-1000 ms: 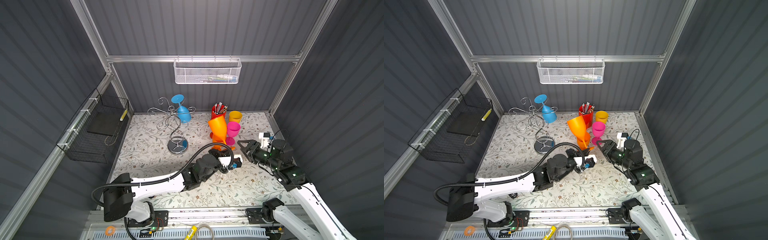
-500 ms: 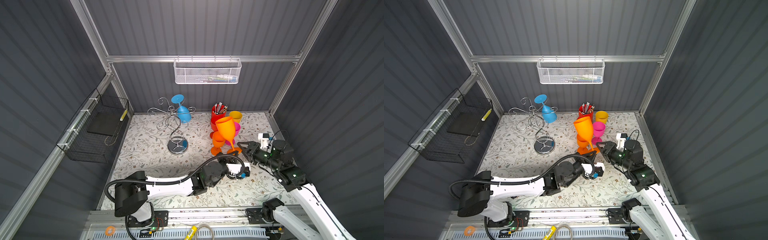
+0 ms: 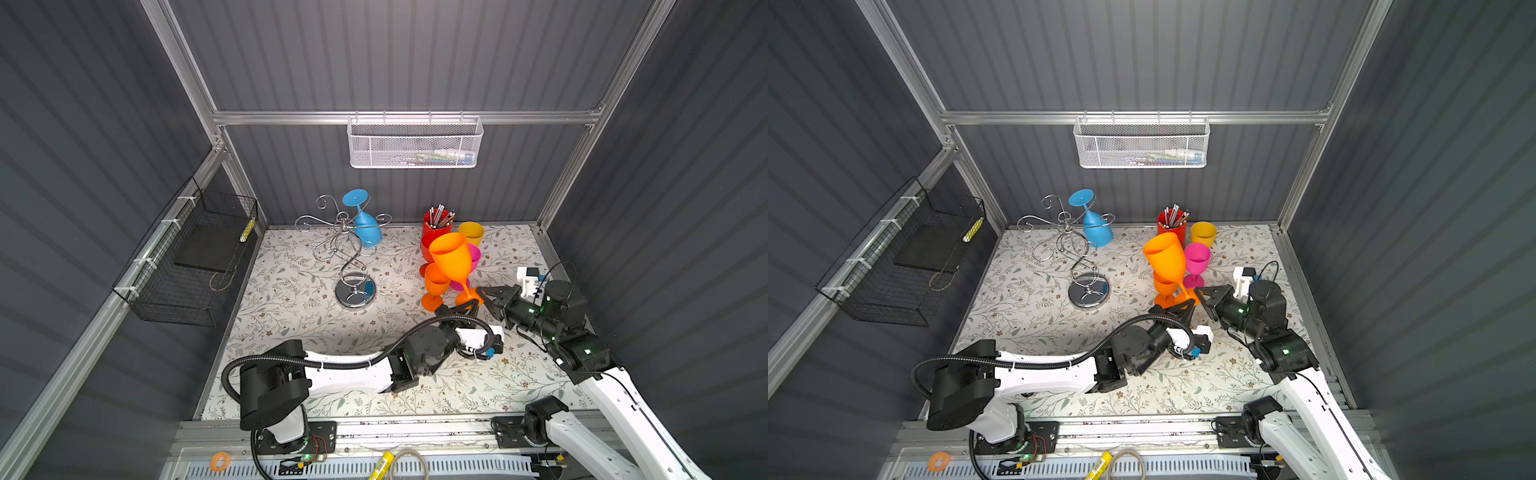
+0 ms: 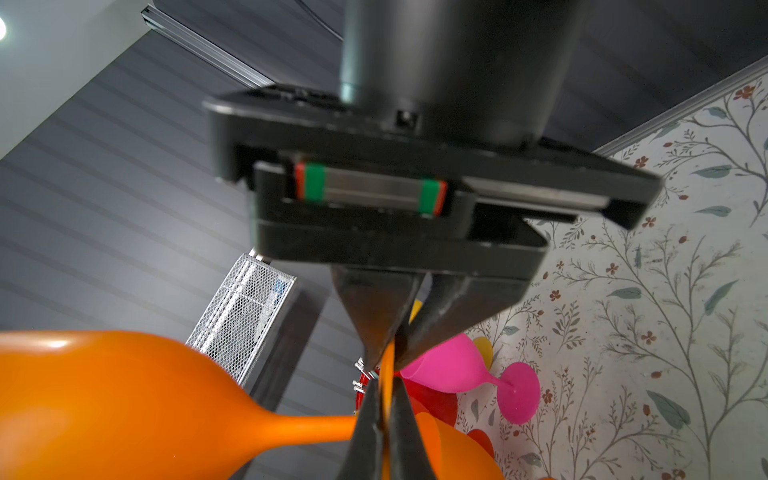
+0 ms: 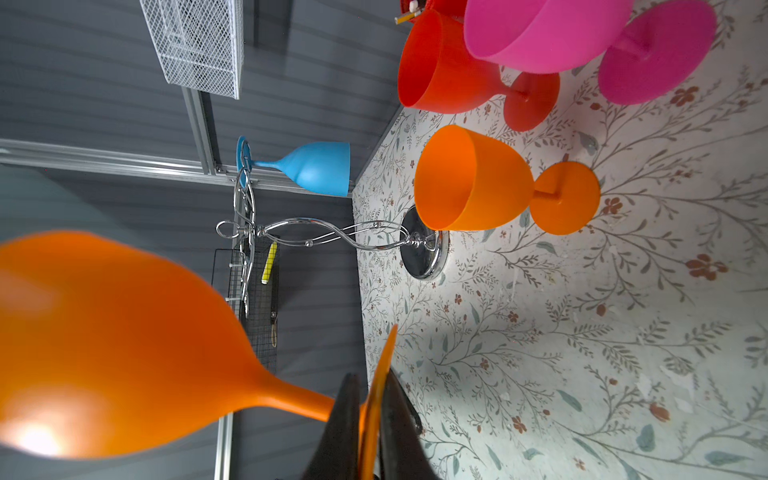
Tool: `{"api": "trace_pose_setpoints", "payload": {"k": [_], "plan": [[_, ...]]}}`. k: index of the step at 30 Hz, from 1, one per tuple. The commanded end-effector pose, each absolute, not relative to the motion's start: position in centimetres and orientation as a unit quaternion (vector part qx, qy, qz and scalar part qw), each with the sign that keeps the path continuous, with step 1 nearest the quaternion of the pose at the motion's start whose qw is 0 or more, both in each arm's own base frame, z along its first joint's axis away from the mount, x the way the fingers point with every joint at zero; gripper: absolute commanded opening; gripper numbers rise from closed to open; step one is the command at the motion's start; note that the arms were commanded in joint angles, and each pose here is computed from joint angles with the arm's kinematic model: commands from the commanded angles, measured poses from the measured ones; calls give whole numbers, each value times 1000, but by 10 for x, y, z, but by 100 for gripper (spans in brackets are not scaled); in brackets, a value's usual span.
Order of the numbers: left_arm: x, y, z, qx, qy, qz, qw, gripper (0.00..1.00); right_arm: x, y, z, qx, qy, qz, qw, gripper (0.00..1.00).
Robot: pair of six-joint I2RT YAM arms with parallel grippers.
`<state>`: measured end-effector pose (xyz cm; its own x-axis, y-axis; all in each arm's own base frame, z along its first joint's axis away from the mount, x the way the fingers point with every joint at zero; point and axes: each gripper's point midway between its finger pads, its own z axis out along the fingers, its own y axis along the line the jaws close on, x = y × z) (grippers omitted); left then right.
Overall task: Take the wine glass off the wine glass rack
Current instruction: 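Lower the orange glass with the left gripper beside the other orange glass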
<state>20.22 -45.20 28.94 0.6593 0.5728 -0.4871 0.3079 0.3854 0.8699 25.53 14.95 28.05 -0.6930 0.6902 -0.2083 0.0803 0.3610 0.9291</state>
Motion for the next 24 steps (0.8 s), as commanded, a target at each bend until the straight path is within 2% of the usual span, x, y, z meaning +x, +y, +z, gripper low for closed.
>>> {"api": "trace_pose_setpoints", "payload": {"k": [1, 12, 14, 16, 19, 20, 24], "plan": [[198, -453, 318, 503, 393, 71, 767, 0, 257, 151, 272, 238, 774, 500, 307, 0], [204, -453, 325, 483, 409, 73, 771, 0, 255, 148, 277, 237, 766, 503, 323, 0], [204, -451, 326, 479, 413, 70, 771, 2, 255, 147, 277, 239, 764, 504, 324, 0], [204, -449, 328, 476, 417, 67, 771, 14, 256, 146, 275, 241, 763, 504, 325, 0], [204, -447, 327, 478, 425, 64, 766, 40, 257, 146, 275, 243, 760, 506, 328, 0], [205, -446, 328, 479, 427, 63, 765, 46, 257, 146, 276, 243, 759, 507, 329, 0], [204, -441, 328, 485, 439, 57, 754, 58, 259, 145, 278, 245, 753, 510, 336, 0]]}}
